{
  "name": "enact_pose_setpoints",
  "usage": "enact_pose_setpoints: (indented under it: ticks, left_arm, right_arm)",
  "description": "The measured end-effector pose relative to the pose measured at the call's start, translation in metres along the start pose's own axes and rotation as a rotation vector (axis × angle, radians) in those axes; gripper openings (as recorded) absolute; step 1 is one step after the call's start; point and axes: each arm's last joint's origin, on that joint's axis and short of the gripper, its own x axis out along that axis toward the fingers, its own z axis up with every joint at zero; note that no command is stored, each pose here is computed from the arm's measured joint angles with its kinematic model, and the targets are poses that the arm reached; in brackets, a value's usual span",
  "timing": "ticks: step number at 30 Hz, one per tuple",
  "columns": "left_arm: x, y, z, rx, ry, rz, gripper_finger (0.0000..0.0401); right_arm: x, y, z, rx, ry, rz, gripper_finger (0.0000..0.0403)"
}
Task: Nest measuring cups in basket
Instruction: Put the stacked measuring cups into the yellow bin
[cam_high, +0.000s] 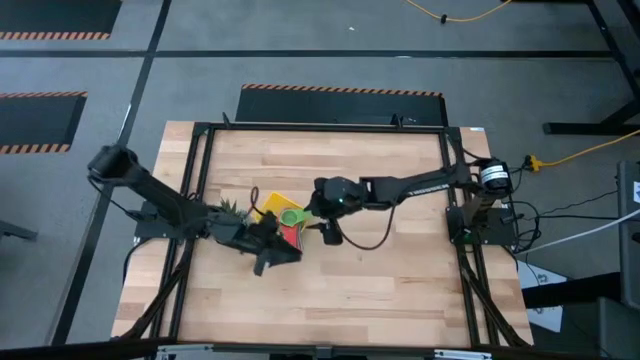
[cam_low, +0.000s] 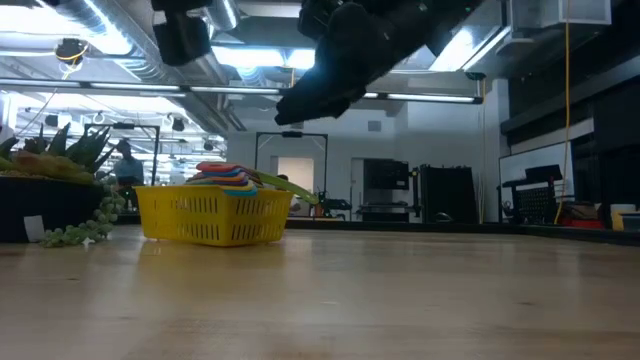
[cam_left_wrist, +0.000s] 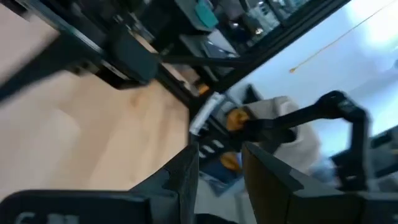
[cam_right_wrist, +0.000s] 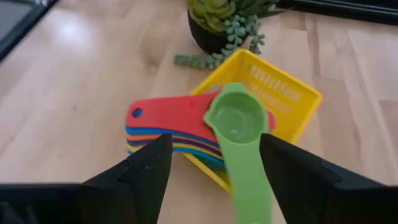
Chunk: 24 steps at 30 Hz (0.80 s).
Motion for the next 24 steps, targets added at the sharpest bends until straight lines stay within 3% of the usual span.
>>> enact_pose_setpoints:
  ticks: [6,12,19,24]
  left_arm:
    - [-0.038,-0.004,0.019,0.125,0.010,0.171,0.0115]
    - [-0.067,0.008,0.020,0.178,0.088,0.380,0.0115]
    - [-0.062,0.025,0.003,0.237,0.226,0.521,0.0115]
    - [-0.048,0.035,-0.018,0.243,0.342,0.554,0.0115]
  right_arm:
    - [-0.006,-0.018,0.007,-0.019,0.036,-0.053,0.0248]
    - [-0.010,-0.041,-0.001,0.018,0.092,-0.154,0.0248]
    - [-0.012,-0.061,-0.017,0.060,0.121,-0.195,0.0248]
    - [-0.008,-0.066,-0.034,0.069,0.101,-0.212,0.0248]
